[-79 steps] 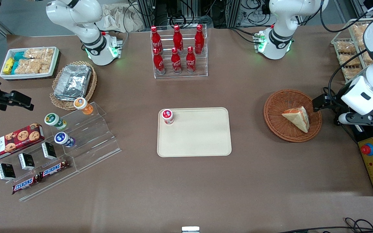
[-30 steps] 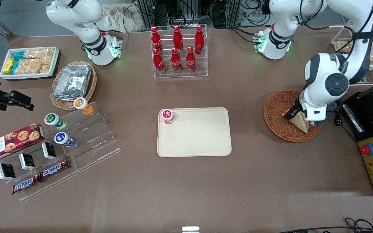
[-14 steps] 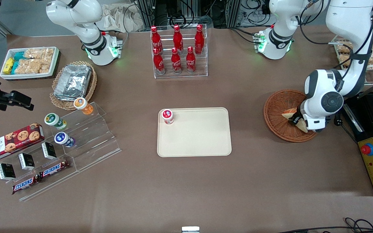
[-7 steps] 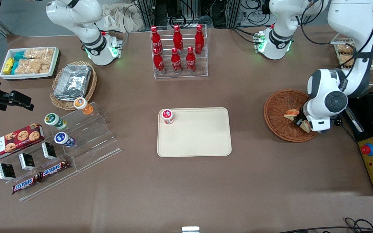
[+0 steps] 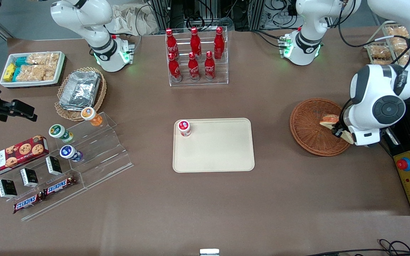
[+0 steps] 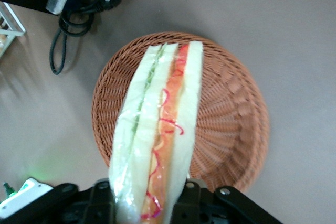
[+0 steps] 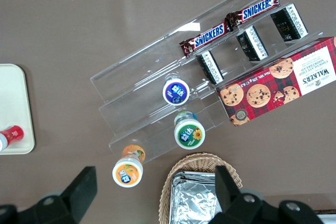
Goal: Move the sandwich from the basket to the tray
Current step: 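Close the left gripper on the sandwich and lift it, then carry the held sandwich from the basket over the cream tray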
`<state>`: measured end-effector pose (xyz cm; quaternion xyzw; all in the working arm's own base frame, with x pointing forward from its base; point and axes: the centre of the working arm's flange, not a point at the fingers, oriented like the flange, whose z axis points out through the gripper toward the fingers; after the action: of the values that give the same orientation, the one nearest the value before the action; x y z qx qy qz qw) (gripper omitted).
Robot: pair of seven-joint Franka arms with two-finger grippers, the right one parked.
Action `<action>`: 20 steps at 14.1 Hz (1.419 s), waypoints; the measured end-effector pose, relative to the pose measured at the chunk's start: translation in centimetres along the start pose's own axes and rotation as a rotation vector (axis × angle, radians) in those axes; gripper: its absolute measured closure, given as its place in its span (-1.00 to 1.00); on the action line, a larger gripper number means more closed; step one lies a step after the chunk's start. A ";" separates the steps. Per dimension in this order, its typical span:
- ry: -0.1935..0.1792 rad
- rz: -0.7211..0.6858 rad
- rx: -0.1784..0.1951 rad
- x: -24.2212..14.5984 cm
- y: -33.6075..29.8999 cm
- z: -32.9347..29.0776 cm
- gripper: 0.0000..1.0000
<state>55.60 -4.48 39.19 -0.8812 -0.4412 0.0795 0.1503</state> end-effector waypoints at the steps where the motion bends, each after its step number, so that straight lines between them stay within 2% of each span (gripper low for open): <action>1: 0.014 0.018 -0.016 -0.7 0.5 -1.9 0.50; 4: 0.054 0.088 -0.091 -3.3 2.4 -6.7 0.50; 6: 0.064 0.135 -0.146 -5.4 3.7 -9.5 0.50; 8: 0.058 0.215 -0.194 -7.5 4.9 -11.5 0.50; 10: 0.031 0.293 -0.231 -9.2 5.9 -12.5 0.52; 12: 0.011 0.355 -0.250 -10.8 6.9 -12.6 0.54; 16: -0.001 0.474 -0.288 -15.8 11.1 -10.6 0.54; 18: 0.005 0.538 -0.282 -18.7 13.6 -8.6 0.54; 20: 0.030 0.599 -0.264 -21.4 15.7 -6.4 0.54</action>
<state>56.40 -31.75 40.06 -0.9847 -0.1667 0.0494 0.0112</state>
